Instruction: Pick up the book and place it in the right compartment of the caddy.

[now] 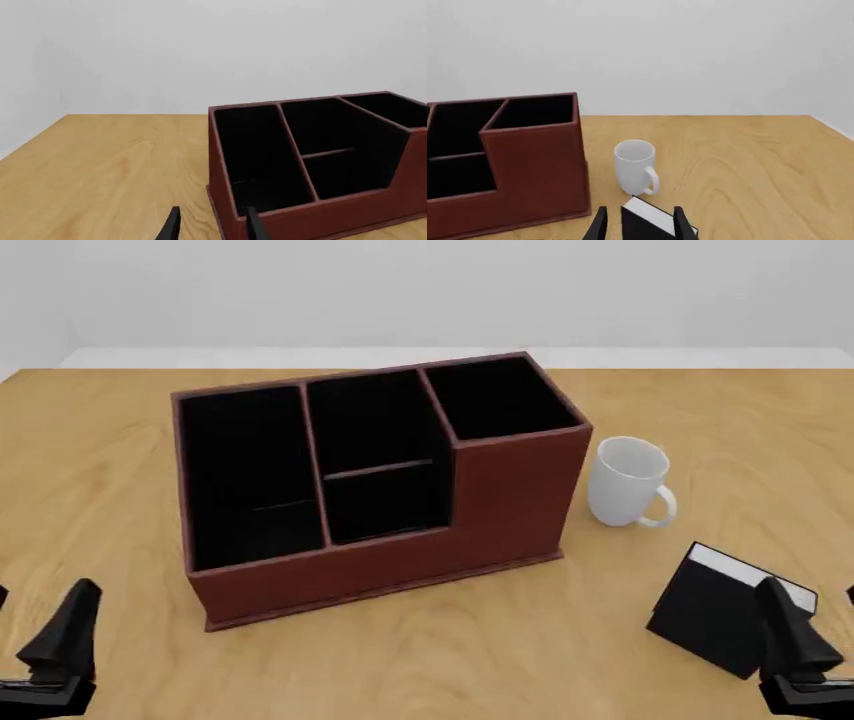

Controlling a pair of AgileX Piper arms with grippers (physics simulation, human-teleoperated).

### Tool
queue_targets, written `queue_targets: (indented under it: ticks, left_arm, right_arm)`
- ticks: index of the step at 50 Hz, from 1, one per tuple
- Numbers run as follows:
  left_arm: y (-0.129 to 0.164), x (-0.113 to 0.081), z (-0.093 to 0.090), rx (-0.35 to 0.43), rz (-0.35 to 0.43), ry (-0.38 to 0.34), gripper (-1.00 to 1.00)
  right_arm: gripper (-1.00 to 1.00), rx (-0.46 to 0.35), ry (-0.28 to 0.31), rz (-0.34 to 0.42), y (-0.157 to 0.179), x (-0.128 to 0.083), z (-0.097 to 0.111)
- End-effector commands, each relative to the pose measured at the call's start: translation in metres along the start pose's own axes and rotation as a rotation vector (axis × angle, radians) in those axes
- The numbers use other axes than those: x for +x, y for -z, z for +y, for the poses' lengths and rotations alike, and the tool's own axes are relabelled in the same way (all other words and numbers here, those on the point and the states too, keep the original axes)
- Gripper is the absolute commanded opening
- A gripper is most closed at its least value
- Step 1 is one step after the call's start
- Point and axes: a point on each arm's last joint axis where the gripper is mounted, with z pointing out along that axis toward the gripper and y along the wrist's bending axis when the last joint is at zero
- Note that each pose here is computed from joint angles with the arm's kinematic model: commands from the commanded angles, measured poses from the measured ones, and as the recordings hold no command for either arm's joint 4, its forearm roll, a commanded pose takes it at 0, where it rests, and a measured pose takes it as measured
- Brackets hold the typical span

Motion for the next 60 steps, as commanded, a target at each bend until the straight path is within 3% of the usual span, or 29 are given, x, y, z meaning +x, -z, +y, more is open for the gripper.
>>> queue_targets:
  ticks: [1,5,9,11,16,17,20,24,31,36,40,48,49,53,60]
  left_arm:
    - [0.000,0.000,0.000,0.000,0.000,0.000,1.00]
    - [0.000,0.000,0.000,0.000,0.000,0.000,1.00]
    - [0.000,0.000,0.000,0.000,0.000,0.000,1.00]
    - [0.000,0.000,0.000,0.000,0.000,0.000,1.00]
    - [0.000,0.000,0.000,0.000,0.000,0.000,1.00]
    - [0.000,0.000,0.000,0.000,0.000,0.000,1.00]
    - [0.000,0.000,0.000,0.000,0.000,0.000,1.00]
    - [0.000,0.000,0.000,0.000,0.000,0.000,1.00]
    - [0.000,0.000,0.000,0.000,0.000,0.000,1.00]
    - [0.000,0.000,0.000,0.000,0.000,0.000,1.00]
    - [0.000,0.000,0.000,0.000,0.000,0.000,1.00]
    - [0.000,0.000,0.000,0.000,0.000,0.000,1.00]
    - [0.000,0.000,0.000,0.000,0.000,0.000,1.00]
    - [0.000,0.000,0.000,0.000,0.000,0.000,1.00]
    - [0.000,0.000,0.000,0.000,0.000,0.000,1.00]
  right_arm:
    - [1.00,0.010,0.023,0.010,0.000,-0.001,-0.001]
    - [1.00,0.023,0.035,0.019,0.000,-0.010,-0.001]
    - [1.00,-0.001,0.095,0.071,-0.009,-0.028,0.000]
    - [1.00,-0.042,0.089,0.070,-0.007,-0.040,0.002]
    - [1.00,-0.035,0.190,0.105,-0.009,-0.055,0.002]
    - [1.00,-0.043,0.180,0.123,-0.010,-0.055,0.002]
    - [1.00,-0.045,0.236,0.160,-0.011,-0.055,0.002]
    - [1.00,-0.048,0.264,0.195,-0.011,-0.063,0.001]
    - [1.00,-0.089,0.376,0.278,-0.018,-0.078,0.002]
    - [1.00,-0.069,0.440,0.314,-0.027,-0.086,0.000]
    - [1.00,-0.073,0.487,0.346,-0.034,-0.093,-0.001]
    - [1.00,-0.124,0.516,0.409,-0.051,-0.127,0.002]
    - [1.00,-0.103,0.559,0.403,-0.052,-0.131,-0.001]
    - [1.00,-0.123,0.587,0.437,-0.058,-0.144,-0.001]
    - [1.00,-0.157,0.688,0.482,-0.071,-0.157,-0.002]
